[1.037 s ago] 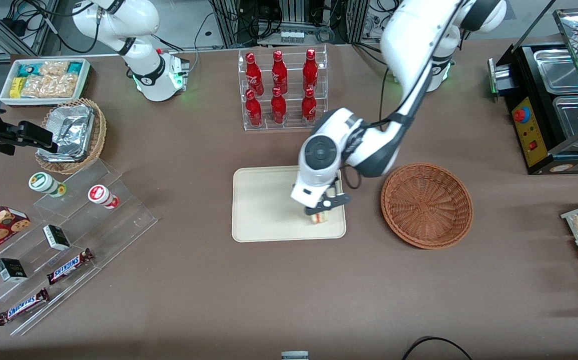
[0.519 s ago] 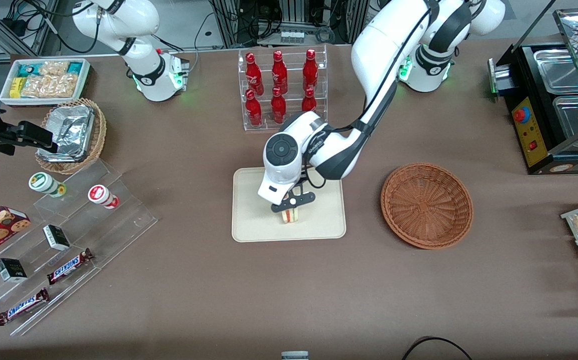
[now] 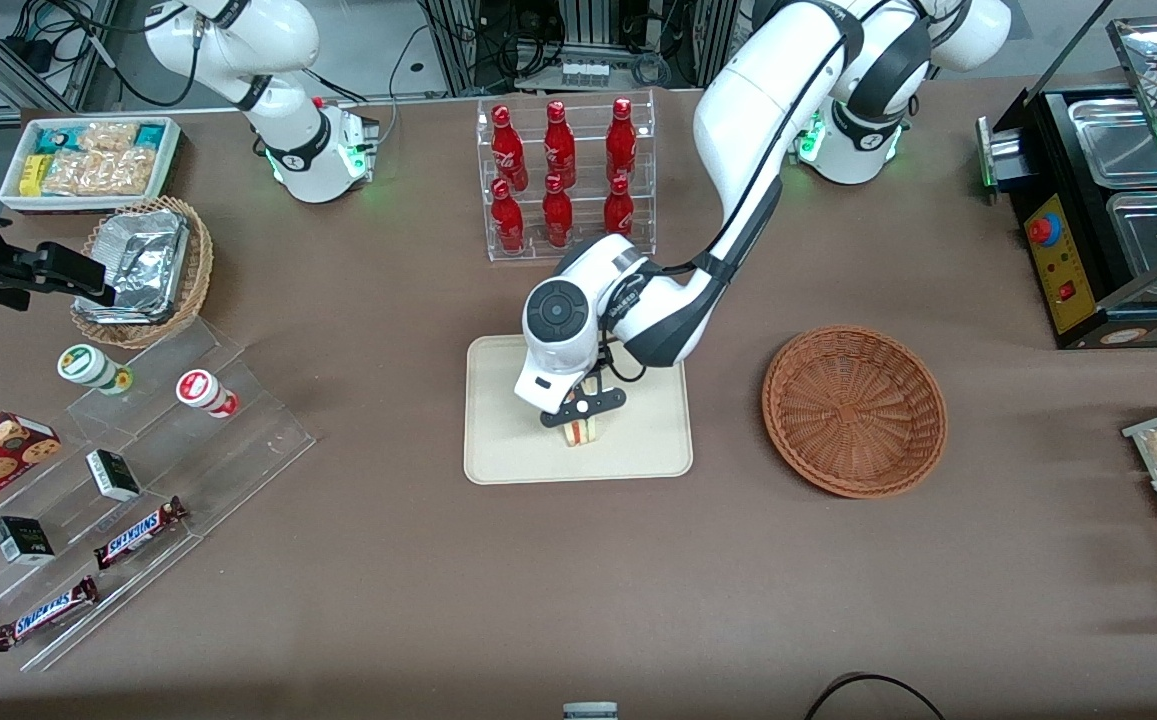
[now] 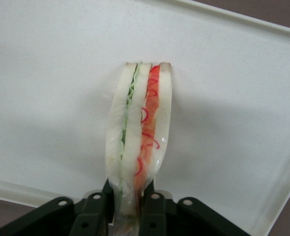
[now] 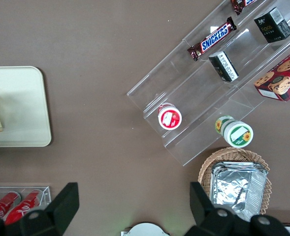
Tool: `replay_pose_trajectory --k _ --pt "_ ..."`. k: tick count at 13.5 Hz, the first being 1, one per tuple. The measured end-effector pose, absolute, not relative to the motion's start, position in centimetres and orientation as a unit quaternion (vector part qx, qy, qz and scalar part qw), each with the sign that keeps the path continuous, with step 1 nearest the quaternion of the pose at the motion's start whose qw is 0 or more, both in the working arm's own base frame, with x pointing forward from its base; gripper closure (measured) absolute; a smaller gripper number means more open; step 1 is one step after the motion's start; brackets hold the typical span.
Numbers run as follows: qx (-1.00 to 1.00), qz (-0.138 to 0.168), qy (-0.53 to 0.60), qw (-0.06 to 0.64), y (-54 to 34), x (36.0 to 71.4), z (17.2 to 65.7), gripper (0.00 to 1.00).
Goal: Place sandwich from basket to tray
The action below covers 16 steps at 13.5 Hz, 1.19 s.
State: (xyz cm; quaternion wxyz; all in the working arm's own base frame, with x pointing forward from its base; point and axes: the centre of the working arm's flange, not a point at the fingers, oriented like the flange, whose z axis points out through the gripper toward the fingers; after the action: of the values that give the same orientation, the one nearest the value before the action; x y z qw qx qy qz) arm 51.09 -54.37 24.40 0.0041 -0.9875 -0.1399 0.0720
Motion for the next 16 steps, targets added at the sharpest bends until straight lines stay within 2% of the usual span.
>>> replay_pose_trajectory --k 3,6,7,10,12,16 --pt "-0.988 0.058 -0.141 -0.011 -54.6 51.8 27.0 0.37" --pt "-0.988 0.044 -0.143 -0.024 -54.1 52.3 32.7 0.06" --pt "-0.988 0.044 -0.145 -0.022 -53.4 52.5 34.6 0.0" --pt "-0.991 0.047 -0.124 -0.007 -50.5 53.5 38.8 0.0" --pt "-0.99 0.052 -0.125 0.022 -47.5 54.5 39.9 0.0" --pt "-0.993 0.063 -0.084 0.045 -37.0 57.6 42.4 0.0"
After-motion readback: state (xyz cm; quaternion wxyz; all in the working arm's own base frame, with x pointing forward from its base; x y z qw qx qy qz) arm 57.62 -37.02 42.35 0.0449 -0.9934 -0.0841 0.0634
